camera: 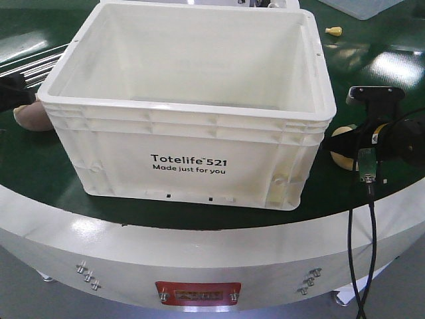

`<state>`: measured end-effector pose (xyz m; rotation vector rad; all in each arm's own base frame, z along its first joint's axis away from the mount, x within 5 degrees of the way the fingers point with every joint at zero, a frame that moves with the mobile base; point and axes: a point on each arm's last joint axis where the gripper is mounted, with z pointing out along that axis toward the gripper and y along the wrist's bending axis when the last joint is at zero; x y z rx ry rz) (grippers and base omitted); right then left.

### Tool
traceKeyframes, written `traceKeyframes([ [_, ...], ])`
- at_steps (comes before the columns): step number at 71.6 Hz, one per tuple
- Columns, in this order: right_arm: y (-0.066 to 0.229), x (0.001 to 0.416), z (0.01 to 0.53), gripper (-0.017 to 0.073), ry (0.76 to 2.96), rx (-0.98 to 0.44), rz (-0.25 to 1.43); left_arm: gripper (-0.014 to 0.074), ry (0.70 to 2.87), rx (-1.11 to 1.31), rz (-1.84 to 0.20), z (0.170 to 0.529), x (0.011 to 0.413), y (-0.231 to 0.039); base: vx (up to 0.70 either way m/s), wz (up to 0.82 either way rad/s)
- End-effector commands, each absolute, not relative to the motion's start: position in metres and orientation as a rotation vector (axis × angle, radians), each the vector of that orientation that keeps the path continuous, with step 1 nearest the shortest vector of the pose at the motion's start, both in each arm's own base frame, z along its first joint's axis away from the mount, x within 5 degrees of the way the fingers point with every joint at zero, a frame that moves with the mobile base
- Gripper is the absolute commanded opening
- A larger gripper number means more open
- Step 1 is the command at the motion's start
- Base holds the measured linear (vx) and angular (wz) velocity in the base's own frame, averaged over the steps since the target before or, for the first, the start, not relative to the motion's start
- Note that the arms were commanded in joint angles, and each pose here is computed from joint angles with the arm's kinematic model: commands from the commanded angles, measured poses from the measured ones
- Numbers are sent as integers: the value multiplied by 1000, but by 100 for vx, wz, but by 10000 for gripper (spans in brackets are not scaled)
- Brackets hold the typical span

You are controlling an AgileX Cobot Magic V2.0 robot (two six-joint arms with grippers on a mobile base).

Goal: Place moving items into box and shelve
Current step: 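Lower left gripper onto pink bun and right gripper onto peach plush, then close both grippers on the plush toys and lift them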

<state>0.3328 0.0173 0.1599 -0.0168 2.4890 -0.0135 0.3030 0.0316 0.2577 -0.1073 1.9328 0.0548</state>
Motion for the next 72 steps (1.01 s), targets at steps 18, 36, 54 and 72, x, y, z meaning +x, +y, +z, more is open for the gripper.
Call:
traceKeyframes([
  [18,19,338,175,-15,2416,-13,8,556,1816,-143,68,266,327,45,0,0],
  [36,19,338,175,-15,2414,-17,7,556,1838,-146,68,263,360,50,0,0],
  [54,19,339,175,-15,2408,-18,10,556,1935,-155,65,229,381,52,0,0],
  [72,19,339,175,-15,2405,-25,8,556,1991,-157,60,189,392,54,0,0],
])
